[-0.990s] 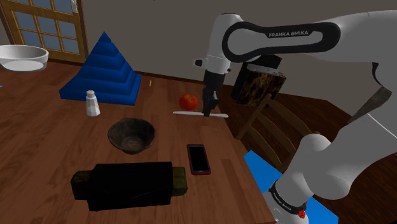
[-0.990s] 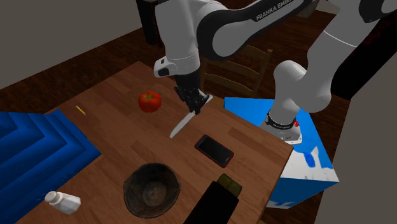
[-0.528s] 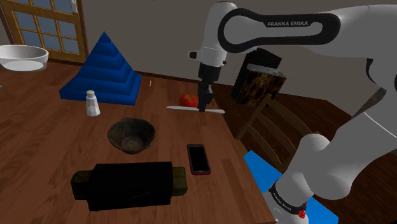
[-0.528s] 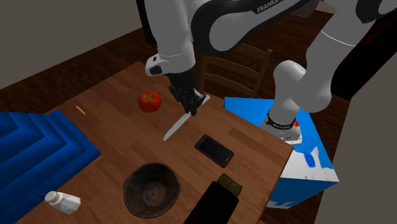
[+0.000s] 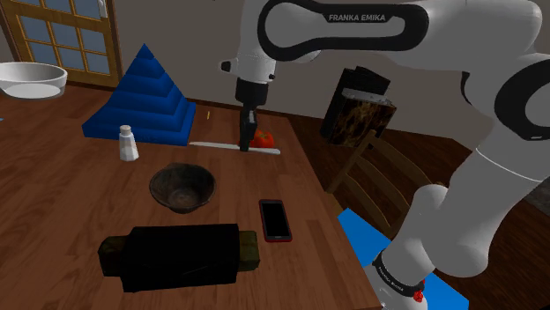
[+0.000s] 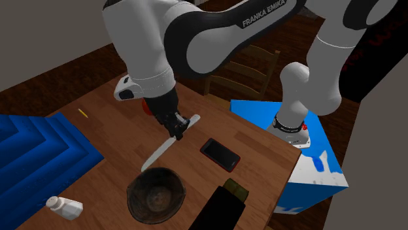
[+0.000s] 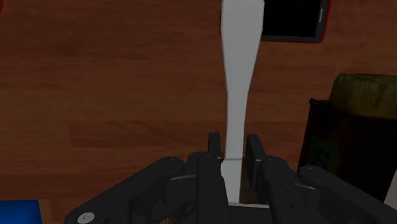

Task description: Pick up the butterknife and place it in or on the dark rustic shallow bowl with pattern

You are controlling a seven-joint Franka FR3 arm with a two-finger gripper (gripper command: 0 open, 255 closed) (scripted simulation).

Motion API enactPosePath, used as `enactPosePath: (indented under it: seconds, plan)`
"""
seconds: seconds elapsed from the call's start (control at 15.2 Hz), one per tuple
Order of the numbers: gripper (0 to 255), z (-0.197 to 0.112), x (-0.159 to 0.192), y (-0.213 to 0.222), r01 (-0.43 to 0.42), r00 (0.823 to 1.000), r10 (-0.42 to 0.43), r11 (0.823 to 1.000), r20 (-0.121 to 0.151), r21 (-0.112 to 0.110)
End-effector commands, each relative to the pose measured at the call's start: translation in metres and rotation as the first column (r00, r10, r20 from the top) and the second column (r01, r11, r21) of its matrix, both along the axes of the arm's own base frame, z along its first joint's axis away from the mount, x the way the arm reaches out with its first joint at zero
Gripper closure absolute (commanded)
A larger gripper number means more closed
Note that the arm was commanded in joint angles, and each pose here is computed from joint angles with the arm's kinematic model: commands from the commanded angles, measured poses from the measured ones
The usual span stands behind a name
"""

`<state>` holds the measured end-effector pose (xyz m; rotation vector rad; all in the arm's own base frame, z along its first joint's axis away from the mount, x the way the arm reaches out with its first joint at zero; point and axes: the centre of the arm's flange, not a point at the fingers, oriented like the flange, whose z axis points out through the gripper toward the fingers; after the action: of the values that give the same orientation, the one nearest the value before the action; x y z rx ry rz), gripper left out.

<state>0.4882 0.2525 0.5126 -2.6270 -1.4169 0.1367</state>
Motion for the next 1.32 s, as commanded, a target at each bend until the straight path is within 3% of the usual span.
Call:
enactPosePath:
  seconds: [0.0,0.4,1.25]
  plan:
    - [255,0.004,0.011,0.025,0.001,1.000,-0.001,1.000,0.000,0.000]
    - [255,0.008,0.048,0.099,0.001,1.000,-0.001,1.000,0.000,0.000]
    - [255,-0.060,0.048,0.099,0.001,1.000,-0.001,1.000,0.000,0.000]
